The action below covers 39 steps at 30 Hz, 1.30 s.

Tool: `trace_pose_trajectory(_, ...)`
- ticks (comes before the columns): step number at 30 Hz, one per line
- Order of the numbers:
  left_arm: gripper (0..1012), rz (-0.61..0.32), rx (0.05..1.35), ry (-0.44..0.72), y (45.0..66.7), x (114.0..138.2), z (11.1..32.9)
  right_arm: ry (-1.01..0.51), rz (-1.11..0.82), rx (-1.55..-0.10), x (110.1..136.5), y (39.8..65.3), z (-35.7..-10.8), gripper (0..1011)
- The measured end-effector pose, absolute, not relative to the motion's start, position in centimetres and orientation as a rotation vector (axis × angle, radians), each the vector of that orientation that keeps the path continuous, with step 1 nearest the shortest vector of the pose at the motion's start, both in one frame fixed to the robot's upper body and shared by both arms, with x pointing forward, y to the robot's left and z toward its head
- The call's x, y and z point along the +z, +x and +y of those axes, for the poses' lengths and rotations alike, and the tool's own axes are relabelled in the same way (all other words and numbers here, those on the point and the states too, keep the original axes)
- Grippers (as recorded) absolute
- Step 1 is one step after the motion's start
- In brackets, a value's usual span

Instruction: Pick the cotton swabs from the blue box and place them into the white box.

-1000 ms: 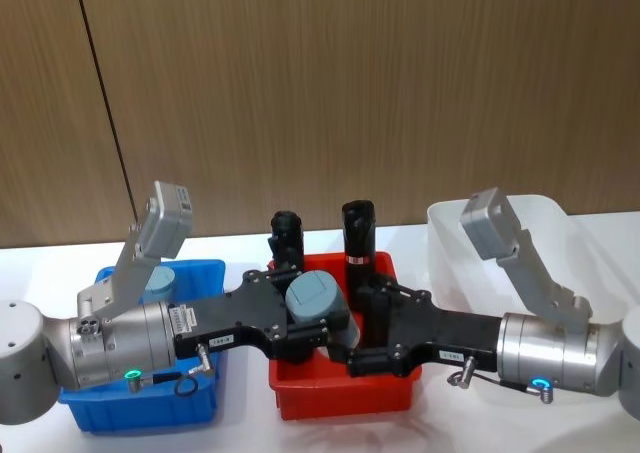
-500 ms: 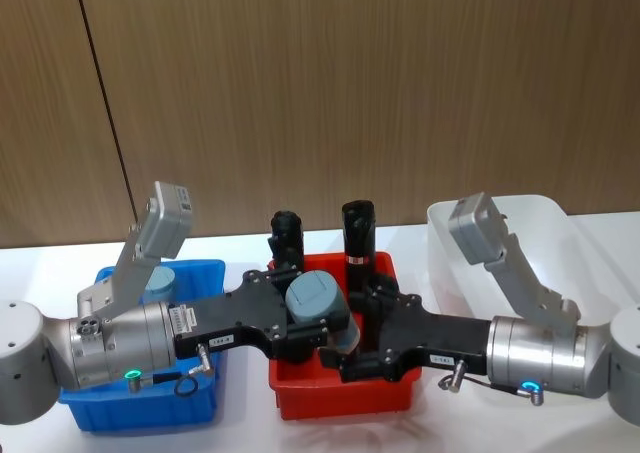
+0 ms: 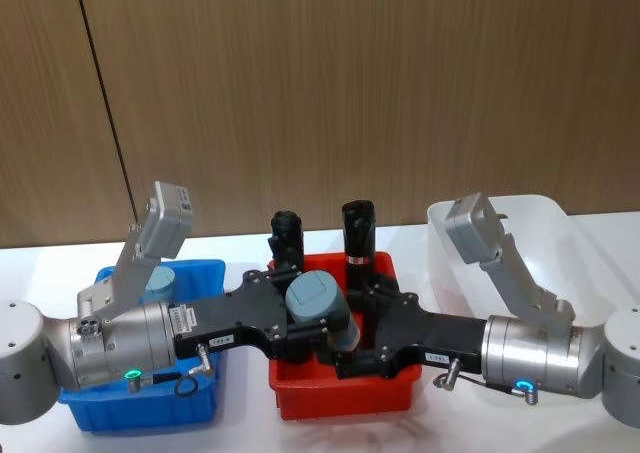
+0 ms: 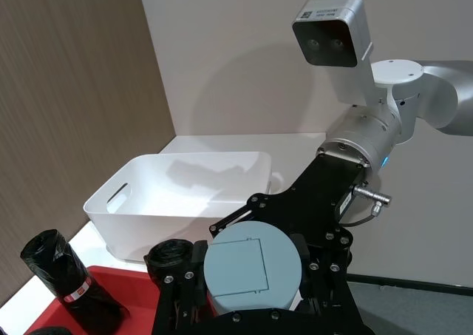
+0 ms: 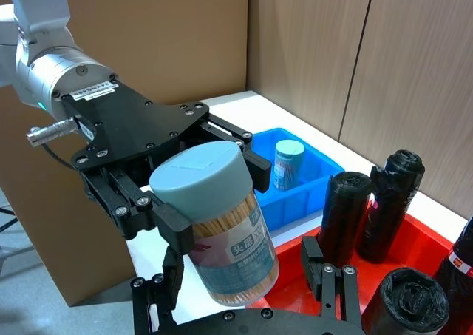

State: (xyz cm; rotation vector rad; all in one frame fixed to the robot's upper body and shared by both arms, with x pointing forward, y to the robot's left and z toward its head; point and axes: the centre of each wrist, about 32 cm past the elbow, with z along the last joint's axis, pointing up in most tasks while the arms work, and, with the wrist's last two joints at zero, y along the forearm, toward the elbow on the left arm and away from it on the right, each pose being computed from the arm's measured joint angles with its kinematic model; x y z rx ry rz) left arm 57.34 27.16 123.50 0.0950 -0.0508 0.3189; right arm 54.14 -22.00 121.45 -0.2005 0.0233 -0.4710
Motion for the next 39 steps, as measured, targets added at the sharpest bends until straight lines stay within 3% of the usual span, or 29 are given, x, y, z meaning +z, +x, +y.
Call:
trace_pose_trajectory(16,669,-0.051,0.319,0.095,57.34,123.5,27.16,-0.201,0.024,-0.469,121.32,54.19,-21.61,998)
trace_pose_trajectory(29,669,-0.051,0.32,0.095,57.34,123.5,27.16,-0.209,0.028,-0.465,121.37,54.08,-21.45,699)
trace_pose_trajectory(39,938,-0.051,0.319,0.095,57.34,123.5,27.16,-0.202,0.031,-0.466,121.57,53.94,-21.54,674)
